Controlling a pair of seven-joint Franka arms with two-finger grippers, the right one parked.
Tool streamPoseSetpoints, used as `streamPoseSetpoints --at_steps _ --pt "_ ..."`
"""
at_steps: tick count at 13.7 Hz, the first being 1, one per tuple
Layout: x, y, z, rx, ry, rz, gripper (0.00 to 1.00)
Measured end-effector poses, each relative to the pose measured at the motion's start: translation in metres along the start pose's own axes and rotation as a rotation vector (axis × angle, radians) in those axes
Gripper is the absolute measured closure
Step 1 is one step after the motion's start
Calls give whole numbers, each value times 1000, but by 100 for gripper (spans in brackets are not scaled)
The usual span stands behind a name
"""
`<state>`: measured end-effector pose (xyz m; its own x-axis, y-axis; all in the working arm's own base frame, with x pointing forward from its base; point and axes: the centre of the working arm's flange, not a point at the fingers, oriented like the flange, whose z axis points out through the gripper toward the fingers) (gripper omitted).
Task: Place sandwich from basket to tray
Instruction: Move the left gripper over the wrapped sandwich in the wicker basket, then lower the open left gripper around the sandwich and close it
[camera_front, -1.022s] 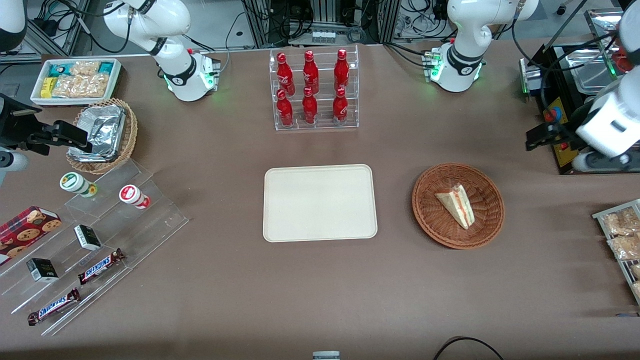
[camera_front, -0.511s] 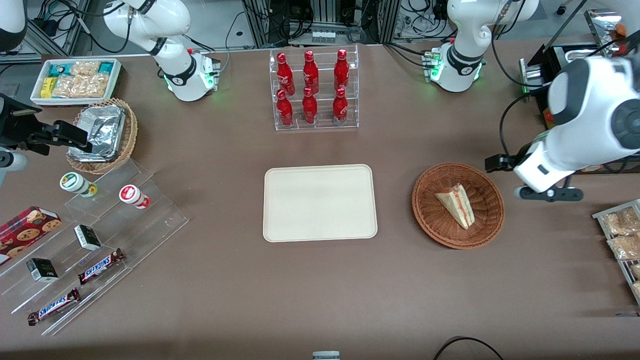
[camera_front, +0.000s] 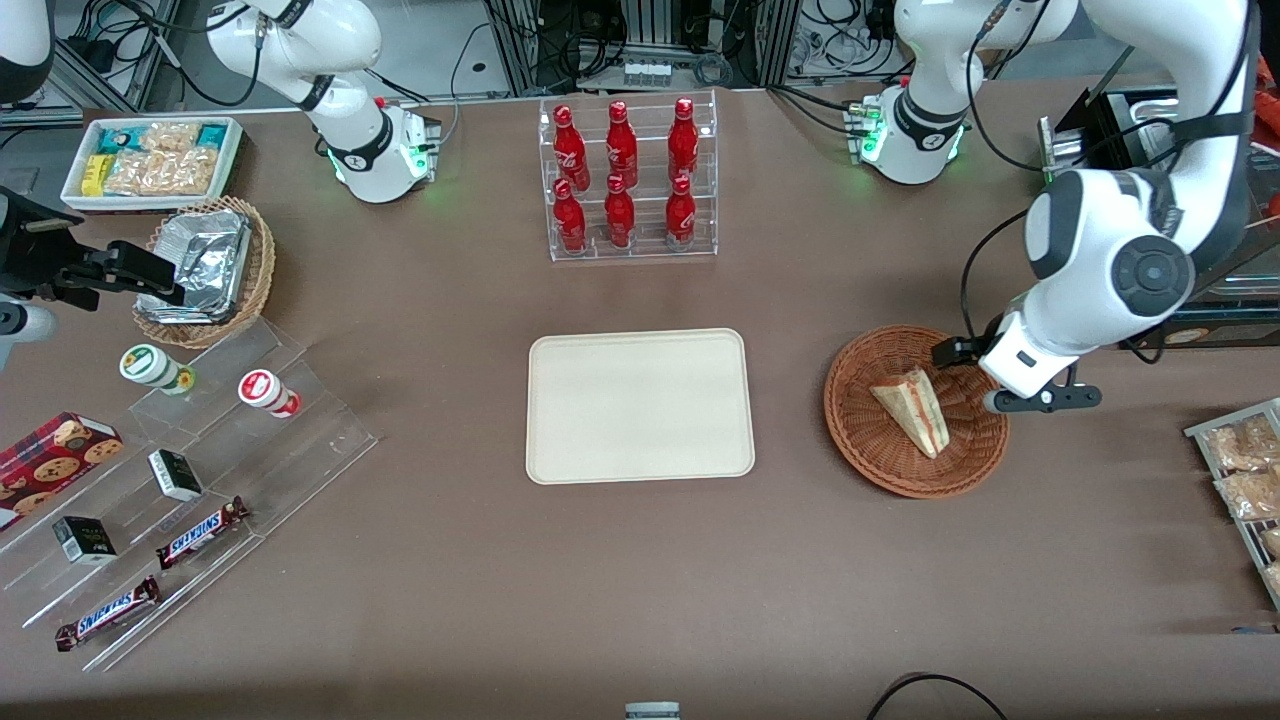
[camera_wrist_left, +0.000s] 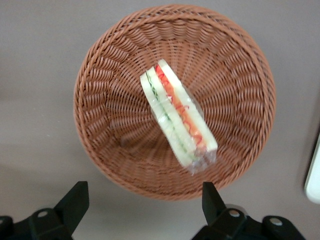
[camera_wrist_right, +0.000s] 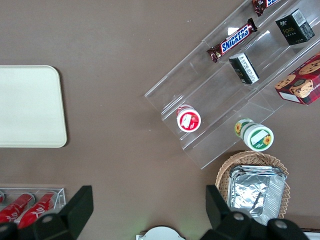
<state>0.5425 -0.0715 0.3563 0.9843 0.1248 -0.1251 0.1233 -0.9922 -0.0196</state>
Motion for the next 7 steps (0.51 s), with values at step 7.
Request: streamPoseSetpoints --at_steps 7 --pt "-1 40 23 -40 67 -335 0"
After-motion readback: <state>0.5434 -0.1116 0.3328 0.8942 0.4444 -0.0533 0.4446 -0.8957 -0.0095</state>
